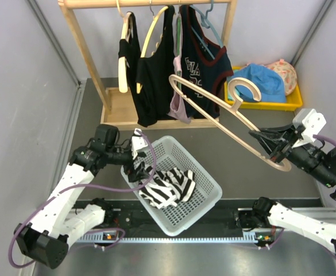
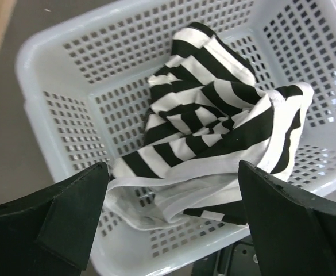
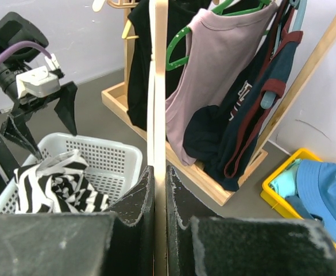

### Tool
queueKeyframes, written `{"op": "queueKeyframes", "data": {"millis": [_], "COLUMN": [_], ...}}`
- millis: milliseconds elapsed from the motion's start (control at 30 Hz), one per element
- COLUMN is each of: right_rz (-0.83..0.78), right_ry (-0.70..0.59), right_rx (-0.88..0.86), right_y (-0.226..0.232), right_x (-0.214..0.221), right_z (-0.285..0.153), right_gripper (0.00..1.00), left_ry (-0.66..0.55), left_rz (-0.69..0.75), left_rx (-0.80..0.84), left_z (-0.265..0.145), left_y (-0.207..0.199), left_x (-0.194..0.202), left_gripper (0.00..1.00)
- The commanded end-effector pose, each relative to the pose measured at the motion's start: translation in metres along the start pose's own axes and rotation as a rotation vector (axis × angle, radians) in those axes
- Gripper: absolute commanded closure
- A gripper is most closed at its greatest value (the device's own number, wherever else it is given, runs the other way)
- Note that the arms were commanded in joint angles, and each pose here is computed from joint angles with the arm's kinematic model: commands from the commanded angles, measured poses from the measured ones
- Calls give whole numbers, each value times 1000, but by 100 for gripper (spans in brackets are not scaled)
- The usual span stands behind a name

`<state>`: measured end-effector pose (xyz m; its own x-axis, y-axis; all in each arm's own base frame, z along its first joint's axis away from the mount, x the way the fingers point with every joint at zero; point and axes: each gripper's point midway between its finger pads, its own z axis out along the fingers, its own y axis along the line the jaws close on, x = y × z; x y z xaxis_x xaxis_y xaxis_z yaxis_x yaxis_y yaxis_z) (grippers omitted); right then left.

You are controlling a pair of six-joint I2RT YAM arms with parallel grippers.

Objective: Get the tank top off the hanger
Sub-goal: Place the tank top in the bin, then move the bin to the center of the board.

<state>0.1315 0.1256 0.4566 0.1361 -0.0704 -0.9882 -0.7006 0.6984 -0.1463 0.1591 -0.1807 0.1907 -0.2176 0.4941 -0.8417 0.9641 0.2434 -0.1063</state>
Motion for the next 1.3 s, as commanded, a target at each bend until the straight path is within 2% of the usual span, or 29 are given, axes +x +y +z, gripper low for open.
{"op": "queueKeyframes", "data": {"millis": [0, 67, 100, 200, 400, 667, 900, 1033, 1133, 1167, 1267], "right_rz": [26, 28, 29, 33, 43, 47, 51, 51, 52, 51, 51], "right_ry": [-61, -62, -64, -66, -68, -68, -75, -81, -86, -81, -83], "right_rx": [25, 17, 16, 2, 0, -10, -8, -4, -5, -6, -10], "right_y": [-4, -3, -2, 0, 0, 2, 1, 0, 0, 0, 1], "right_x": [-16, -16, -16, -17, -20, -20, -24, -27, -28, -27, -27], "right_z": [2, 3, 5, 7, 2, -1, -4, -5, -5, -4, -4], "right_gripper": [100, 100, 100, 100, 100, 100, 100, 100, 100, 100, 100], "left_ry": [-27, -4, -30, 12, 83, 77, 123, 128, 117, 110, 114], "left_rz": [165, 192, 197, 233, 252, 260, 190, 137, 101, 70, 12], "left_rx": [-117, -212, -284, -409, -388, -489, -455, -433, -465, -483, -526], "left_z": [-16, -19, -20, -15, 7, 11, 22, 24, 19, 18, 11], "left_y": [24, 43, 58, 88, 101, 128, 120, 112, 115, 116, 120], "left_x": [-33, -33, -41, -21, 15, 23, 57, 62, 57, 55, 52], "left_gripper": [1, 1, 1, 1, 1, 1, 2, 13, 59, 79, 92]}}
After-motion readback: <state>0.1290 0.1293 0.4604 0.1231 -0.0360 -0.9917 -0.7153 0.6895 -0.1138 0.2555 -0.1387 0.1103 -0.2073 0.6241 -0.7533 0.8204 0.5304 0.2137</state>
